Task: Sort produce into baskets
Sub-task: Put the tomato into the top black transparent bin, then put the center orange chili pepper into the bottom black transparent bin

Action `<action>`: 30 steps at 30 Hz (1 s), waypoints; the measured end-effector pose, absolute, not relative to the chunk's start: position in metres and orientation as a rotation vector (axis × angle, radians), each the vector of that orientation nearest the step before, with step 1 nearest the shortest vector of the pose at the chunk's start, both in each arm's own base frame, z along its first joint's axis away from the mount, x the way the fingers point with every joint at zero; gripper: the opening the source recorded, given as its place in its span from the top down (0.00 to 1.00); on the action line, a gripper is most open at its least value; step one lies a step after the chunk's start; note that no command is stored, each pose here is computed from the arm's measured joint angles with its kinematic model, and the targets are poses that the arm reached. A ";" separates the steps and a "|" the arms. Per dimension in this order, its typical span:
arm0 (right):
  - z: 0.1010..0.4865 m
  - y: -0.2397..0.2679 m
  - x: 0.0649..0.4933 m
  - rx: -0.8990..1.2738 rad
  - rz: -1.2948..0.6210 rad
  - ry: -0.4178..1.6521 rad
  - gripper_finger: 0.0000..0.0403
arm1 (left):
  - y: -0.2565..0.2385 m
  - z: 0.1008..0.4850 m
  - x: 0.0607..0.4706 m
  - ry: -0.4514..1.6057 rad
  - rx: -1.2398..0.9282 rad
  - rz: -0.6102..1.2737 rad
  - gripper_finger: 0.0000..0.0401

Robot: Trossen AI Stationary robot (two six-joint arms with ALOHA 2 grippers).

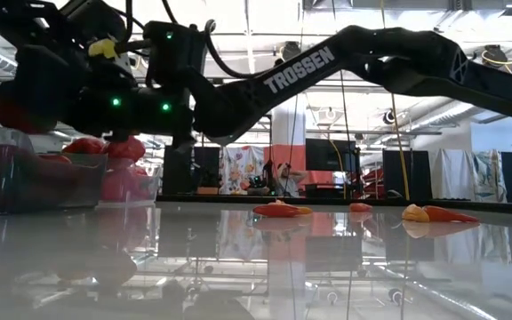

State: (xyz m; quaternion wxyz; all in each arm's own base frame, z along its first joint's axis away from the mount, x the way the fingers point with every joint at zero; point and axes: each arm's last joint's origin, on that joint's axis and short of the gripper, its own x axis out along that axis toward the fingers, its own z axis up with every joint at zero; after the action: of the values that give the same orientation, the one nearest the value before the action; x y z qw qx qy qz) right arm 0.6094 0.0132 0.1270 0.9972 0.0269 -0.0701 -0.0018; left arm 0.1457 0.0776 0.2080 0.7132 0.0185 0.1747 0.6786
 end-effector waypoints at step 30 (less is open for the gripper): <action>0.250 0.012 0.534 -0.190 0.123 0.762 0.05 | 0.078 0.208 0.146 0.411 0.065 1.491 0.04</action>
State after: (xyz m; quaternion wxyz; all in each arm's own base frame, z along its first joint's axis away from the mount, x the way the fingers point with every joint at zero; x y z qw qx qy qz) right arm 0.5344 0.0123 0.2503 0.9221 -0.0924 0.3711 0.0597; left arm 0.1461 0.0776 0.2082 0.7152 0.0292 0.1854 0.6732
